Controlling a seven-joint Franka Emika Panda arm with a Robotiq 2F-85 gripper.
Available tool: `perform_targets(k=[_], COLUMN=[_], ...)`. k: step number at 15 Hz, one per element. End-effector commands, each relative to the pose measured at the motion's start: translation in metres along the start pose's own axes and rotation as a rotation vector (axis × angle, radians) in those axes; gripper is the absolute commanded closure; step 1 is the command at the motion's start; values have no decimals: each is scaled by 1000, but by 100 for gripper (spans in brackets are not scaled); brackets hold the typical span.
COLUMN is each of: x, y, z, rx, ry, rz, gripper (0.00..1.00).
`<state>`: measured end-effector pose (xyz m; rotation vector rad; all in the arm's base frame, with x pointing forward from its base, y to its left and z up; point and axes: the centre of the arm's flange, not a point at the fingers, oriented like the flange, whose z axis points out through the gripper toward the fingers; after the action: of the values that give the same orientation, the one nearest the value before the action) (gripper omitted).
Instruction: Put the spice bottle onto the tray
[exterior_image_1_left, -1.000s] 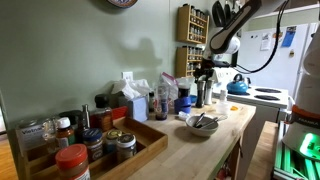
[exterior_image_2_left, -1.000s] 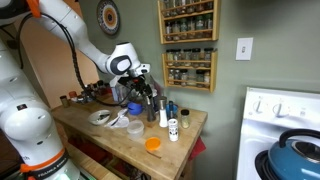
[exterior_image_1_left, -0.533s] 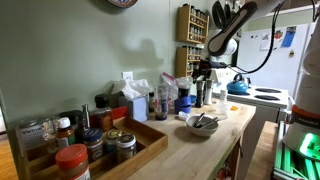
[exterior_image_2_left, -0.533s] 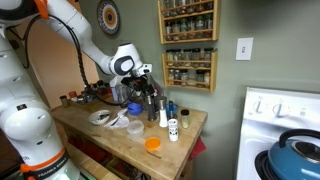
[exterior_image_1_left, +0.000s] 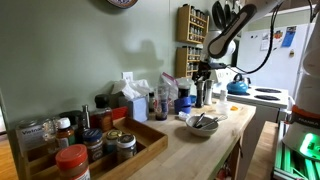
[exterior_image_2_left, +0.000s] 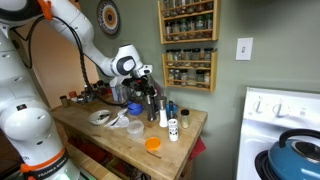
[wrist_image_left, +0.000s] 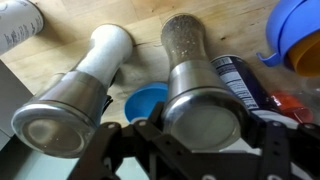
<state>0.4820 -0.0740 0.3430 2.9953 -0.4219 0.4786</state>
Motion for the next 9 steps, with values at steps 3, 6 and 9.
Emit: perform_targets(k=[3,6,9], x=[4,1,-11], y=[-26,-55,-85], z=[-89,-144,-189], rx=[145,205,240], ry=[-60,-96,-126], rz=[-80,-199,-338], gripper=[58,58,58])
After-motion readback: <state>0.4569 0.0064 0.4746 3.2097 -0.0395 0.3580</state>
